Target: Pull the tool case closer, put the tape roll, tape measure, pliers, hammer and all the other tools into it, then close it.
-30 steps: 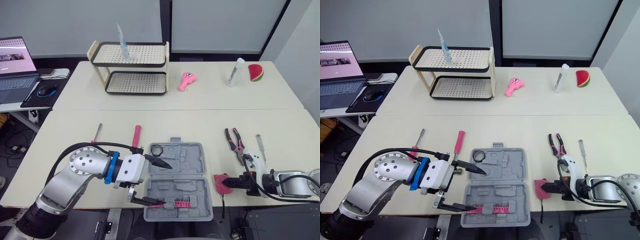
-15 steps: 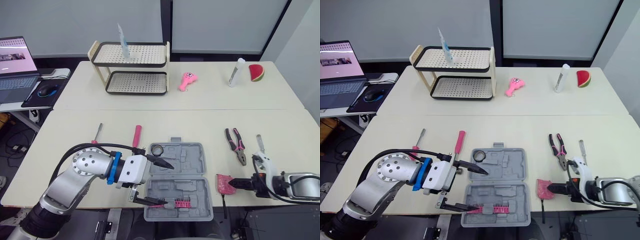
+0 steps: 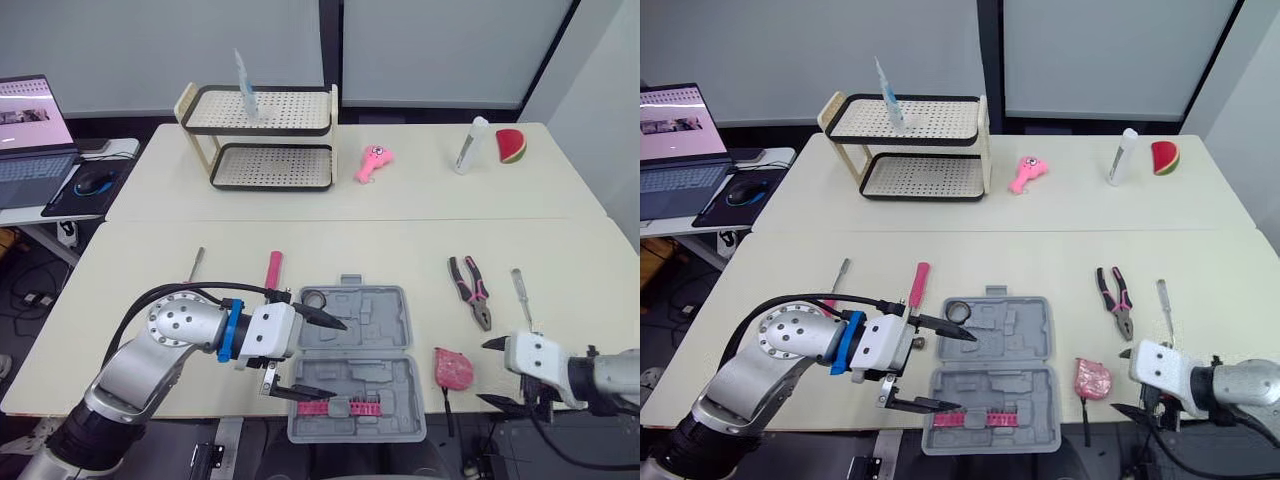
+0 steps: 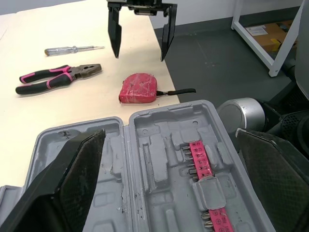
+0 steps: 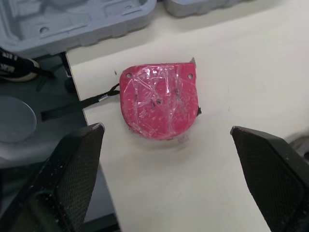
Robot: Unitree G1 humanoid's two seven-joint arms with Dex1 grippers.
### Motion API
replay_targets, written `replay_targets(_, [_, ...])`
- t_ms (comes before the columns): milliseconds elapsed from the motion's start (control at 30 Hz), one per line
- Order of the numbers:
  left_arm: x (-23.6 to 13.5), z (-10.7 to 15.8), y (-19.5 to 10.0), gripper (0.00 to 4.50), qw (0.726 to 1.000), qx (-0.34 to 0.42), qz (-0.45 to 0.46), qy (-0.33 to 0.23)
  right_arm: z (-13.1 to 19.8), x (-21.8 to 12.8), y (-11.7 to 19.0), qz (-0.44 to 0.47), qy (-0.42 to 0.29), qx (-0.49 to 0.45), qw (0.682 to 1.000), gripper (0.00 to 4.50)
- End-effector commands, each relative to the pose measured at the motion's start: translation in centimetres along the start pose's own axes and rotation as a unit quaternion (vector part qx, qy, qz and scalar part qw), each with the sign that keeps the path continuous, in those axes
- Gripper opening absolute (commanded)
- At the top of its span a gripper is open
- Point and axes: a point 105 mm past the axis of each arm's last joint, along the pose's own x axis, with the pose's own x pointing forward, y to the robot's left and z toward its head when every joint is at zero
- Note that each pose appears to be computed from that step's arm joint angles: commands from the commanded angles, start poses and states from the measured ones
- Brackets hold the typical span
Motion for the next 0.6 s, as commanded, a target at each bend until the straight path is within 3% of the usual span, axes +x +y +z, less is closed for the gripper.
replay_targets(33, [0.3, 0.5, -0.4, 4.50, 1.000, 0.016, -0.004, -0.003, 0.2, 0.6, -0.4, -0.005, -0.023, -0.034, 0.999, 4.47])
replay_targets(600, [0.8, 1.5, -1.0, 4.50, 0.998, 0.032, -0.024, -0.048, -0.6, 3.3, -0.3, 0.025, -0.033, -0.047, 0.998, 4.47])
